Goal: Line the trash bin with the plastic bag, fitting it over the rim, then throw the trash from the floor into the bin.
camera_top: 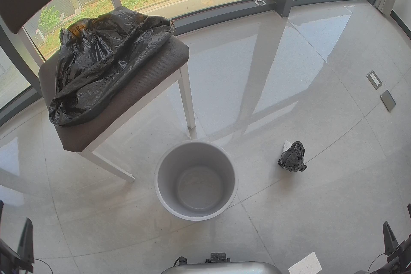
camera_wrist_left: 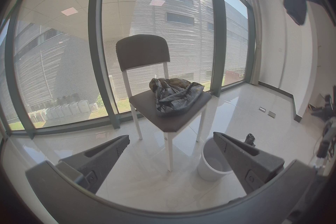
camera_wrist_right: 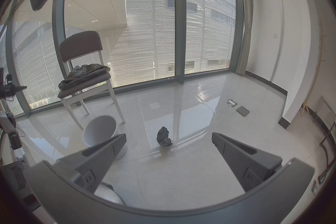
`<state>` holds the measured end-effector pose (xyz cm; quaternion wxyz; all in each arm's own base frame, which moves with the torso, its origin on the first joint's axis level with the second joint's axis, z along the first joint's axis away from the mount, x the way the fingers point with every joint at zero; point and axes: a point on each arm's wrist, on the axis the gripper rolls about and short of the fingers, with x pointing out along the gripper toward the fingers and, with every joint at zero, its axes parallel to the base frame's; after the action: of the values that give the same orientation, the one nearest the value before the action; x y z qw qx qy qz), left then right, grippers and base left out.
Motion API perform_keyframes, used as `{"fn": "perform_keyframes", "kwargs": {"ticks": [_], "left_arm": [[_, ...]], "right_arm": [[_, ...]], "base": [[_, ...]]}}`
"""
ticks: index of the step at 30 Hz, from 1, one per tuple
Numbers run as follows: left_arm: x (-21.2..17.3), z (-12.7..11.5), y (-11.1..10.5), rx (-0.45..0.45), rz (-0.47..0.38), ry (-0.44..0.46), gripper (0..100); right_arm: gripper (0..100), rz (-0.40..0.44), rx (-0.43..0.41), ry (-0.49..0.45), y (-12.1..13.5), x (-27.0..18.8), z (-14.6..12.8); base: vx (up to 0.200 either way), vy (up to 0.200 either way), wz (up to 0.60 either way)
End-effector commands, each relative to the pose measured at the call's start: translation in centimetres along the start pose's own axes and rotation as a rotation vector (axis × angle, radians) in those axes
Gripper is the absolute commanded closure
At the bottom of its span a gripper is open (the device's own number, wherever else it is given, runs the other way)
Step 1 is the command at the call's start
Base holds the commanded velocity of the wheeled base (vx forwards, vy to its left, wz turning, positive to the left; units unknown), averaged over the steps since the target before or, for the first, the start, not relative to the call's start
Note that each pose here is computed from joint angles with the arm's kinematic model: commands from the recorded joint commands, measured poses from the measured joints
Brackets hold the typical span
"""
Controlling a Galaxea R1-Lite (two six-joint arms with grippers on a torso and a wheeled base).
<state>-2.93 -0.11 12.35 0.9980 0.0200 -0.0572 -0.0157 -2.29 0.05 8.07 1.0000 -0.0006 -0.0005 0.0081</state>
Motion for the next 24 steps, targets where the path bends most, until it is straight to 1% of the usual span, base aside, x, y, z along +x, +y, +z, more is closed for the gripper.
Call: {"fn": "perform_keyframes", "kwargs": {"ticks": [1, 2, 3, 4, 5, 7, 9, 10, 13, 15, 17, 18, 24], "left_arm": [[11.6, 11.0, 2.0, -0.166, 0.272, 0.293, 0], [12.5, 11.3, 2.3, -0.197, 0.295, 0.312, 0], [14.1, 12.3, 2.8, -0.257, 0.326, 0.339, 0], [14.4, 12.5, 2.9, -0.267, 0.328, 0.344, 0], [16.0, 13.0, 3.5, -0.327, 0.336, 0.39, 0], [17.3, 13.0, 4.2, -0.389, 0.345, 0.47, 0], [18.1, 13.2, 4.7, -0.446, 0.341, 0.515, 0], [18.3, 13.2, 4.8, -0.48, 0.326, 0.528, 0], [19.4, 13.8, 5.0, -0.567, 0.289, 0.541, 0], [20.4, 13.5, 5.5, -0.621, 0.309, 0.585, 0], [20.7, 13.4, 5.7, -0.631, 0.321, 0.599, 0], [21.6, 13.0, 6.2, -0.654, 0.339, 0.64, 0], [23.5, 11.6, 6.8, -0.674, 0.35, 0.704, 0]], "right_arm": [[0, 0.001, 0.0, 0.001, 0.0, 0.0, -0.5], [0, 0.001, 0.0, 0.001, 0.0, 0.0, -0.5], [0, 0.002, 0.0, 0.001, 0.0, 0.0, -0.5], [0, 0.001, 0.0, 0.001, 0.0, 0.0, -0.5], [0, 0.001, 0.0, 0.0, 0.0, 0.0, -0.5], [0, 0.001, 0.0, 0.001, 0.0, 0.0, -0.5], [0, 0.002, 0.0, 0.001, 0.0, 0.0, -0.5], [0, 0.001, 0.0, 0.001, 0.0, 0.0, -0.5], [0, 0.001, 0.0, 0.001, 0.0, 0.0, -0.5], [0, 0.001, 0.0, 0.001, 0.0, 0.0, -0.5], [0, 0.001, 0.0, 0.0, 0.0, 0.0, -0.5], [0, 0.001, 0.0, 0.001, 0.0, 0.0, -0.5], [0, 0.001, 0.0, 0.001, 0.0, 0.0, -0.5]], "base": [[0.0, 0.0, 0.0], [0.0, 0.0, 0.0], [0.0, 0.0, 0.0], [0.0, 0.0, 0.0], [0.0, 0.0, 0.0], [0.0, 0.0, 0.0], [0.0, 0.0, 0.0], [0.0, 0.0, 0.0], [0.0, 0.0, 0.0], [0.0, 0.0, 0.0], [0.0, 0.0, 0.0], [0.0, 0.0, 0.0], [0.0, 0.0, 0.0]]}}
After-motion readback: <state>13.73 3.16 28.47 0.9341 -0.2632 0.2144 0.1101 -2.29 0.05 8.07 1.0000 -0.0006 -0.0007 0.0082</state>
